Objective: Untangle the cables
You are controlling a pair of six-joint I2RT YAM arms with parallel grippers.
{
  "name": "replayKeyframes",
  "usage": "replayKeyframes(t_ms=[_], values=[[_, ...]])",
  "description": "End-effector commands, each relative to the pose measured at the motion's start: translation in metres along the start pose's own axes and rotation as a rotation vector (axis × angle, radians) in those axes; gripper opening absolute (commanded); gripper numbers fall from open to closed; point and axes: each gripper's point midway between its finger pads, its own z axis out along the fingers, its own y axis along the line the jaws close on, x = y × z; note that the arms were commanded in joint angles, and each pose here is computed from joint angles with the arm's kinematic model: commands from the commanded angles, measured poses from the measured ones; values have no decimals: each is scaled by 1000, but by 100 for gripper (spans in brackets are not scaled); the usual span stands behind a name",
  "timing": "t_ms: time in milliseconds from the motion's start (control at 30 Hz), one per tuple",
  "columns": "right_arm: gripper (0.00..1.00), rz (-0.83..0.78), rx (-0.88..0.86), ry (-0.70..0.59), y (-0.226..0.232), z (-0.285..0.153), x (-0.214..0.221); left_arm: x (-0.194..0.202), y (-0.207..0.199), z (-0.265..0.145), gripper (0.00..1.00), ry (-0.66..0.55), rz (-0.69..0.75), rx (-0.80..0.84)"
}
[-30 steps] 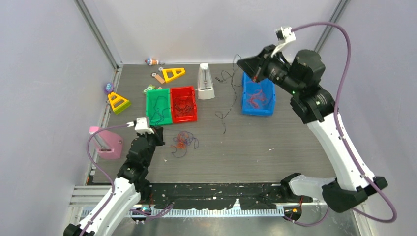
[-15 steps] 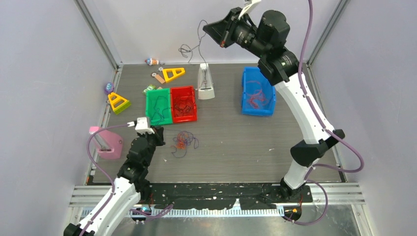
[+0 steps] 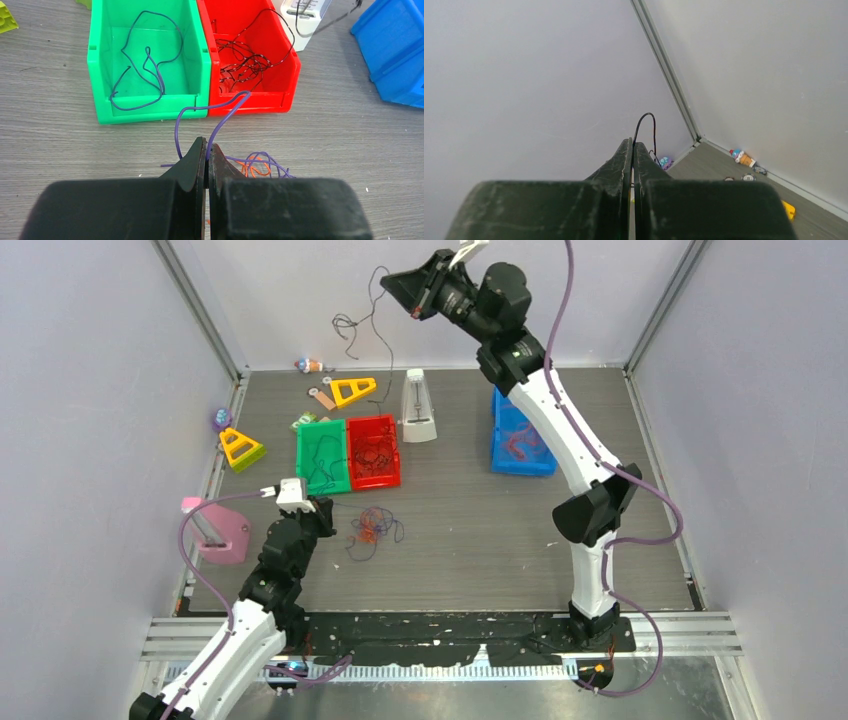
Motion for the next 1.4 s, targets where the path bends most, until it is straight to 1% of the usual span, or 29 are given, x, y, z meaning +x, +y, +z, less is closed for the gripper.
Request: replayKeyframes(t_ms=[0, 200, 333, 433, 600, 700, 900, 1000, 1100, 1233, 1367], values=[[5, 17, -43, -30, 4, 11, 10, -14, -3, 1, 0, -50, -2, 10], [6, 54, 21, 69, -34, 15, 75, -13, -4, 1, 0, -46, -3, 14], [5, 36, 42, 89, -40, 15, 87, -13, -4, 1, 0, -46, -3, 14], [6, -14, 51, 70, -32, 15, 72, -13, -4, 1, 0, -44, -2, 15], [5, -93, 46, -2, -10, 9, 23, -13, -4, 1, 0, -45, -3, 15], [5, -127, 35, -31, 3, 6, 2, -13, -4, 1, 0, -45, -2, 16], [6, -165, -8, -87, 24, 5, -26, -12, -4, 2, 0, -42, -2, 15], [5, -173, -43, -103, 34, 6, -31, -12, -4, 2, 0, -42, -1, 15], [5, -185, -77, -97, 43, 8, -26, -12, -4, 2, 0, -40, 0, 16], [5, -208, -119, -131, 60, 9, -32, -11, -4, 2, 0, -38, 1, 14], [5, -203, -129, -106, 61, 13, -16, -12, -4, 2, 0, -39, 1, 15]])
